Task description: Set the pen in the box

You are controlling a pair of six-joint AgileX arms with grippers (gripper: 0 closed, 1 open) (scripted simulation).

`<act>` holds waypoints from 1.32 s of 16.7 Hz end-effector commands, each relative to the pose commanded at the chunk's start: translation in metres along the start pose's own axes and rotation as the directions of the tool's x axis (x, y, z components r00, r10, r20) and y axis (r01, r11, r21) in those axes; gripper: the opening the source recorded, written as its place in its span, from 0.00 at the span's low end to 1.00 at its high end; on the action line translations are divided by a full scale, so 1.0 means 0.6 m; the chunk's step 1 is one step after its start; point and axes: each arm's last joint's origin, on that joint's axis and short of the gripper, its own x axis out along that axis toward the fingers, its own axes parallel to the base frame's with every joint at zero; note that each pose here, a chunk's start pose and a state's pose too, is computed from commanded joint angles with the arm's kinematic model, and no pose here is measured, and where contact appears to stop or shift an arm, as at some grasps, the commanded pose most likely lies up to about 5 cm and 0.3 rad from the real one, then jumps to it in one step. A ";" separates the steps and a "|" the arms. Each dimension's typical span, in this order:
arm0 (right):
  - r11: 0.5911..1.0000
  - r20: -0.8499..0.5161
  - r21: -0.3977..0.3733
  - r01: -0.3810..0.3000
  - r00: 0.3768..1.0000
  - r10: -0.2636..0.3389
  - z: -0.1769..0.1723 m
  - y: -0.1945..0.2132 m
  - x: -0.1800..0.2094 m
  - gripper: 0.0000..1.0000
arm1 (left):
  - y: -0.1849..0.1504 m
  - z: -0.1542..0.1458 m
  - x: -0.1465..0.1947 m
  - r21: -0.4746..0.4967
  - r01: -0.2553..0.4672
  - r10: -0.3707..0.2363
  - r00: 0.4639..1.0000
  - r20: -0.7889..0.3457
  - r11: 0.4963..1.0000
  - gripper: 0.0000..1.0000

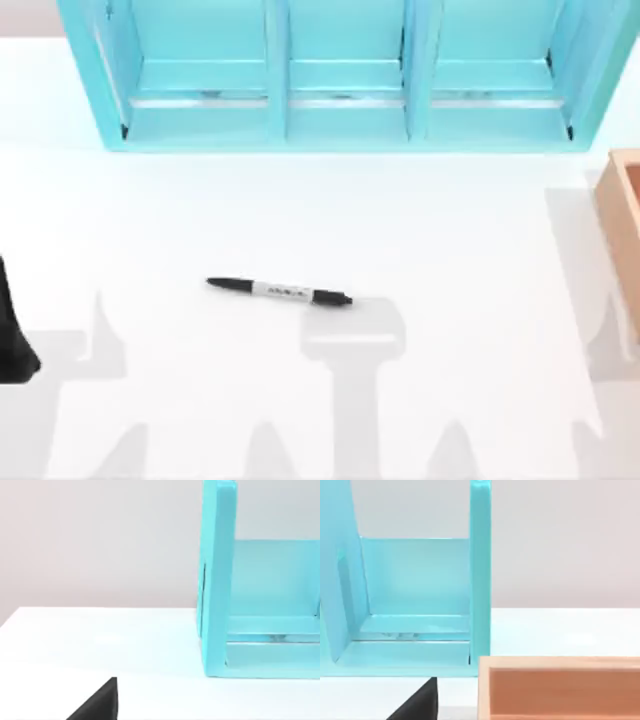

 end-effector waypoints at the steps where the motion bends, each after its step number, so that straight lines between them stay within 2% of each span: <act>1: 1.000 0.000 0.000 0.000 1.000 0.000 0.000 0.000 0.000 1.00 | 0.000 0.000 0.000 0.000 0.000 0.000 1.000 0.000 1.000 1.00; 4: 1.000 -0.025 -0.006 -0.012 1.000 0.012 0.005 0.002 0.001 1.00 | 0.000 0.000 0.000 0.000 0.000 0.000 1.000 0.000 1.000 1.00; 7: 0.998 -0.122 -0.029 -0.055 0.991 0.051 0.028 0.010 0.006 1.00 | 0.000 0.000 0.000 0.000 0.000 0.000 1.000 0.000 1.000 1.00; 10: 0.990 -0.261 -0.067 -0.122 0.960 0.100 0.070 0.023 0.023 1.00 | 0.000 0.000 0.000 0.000 0.000 0.000 1.000 0.000 1.000 1.00; 14: 0.959 -0.465 -0.132 -0.252 0.870 0.164 0.147 0.057 0.075 1.00 | 0.000 0.000 0.000 0.000 0.000 0.000 1.000 0.000 1.000 1.00; 18: 0.883 -0.649 -0.197 -0.426 0.732 0.208 0.218 0.125 0.164 1.00 | 0.000 0.000 0.000 0.000 0.000 0.000 1.000 0.000 1.000 1.00; 22: 0.750 -0.793 -0.242 -0.615 0.571 0.213 0.249 0.236 0.264 1.00 | 0.000 0.000 0.000 0.000 0.000 0.000 1.000 0.000 1.000 1.00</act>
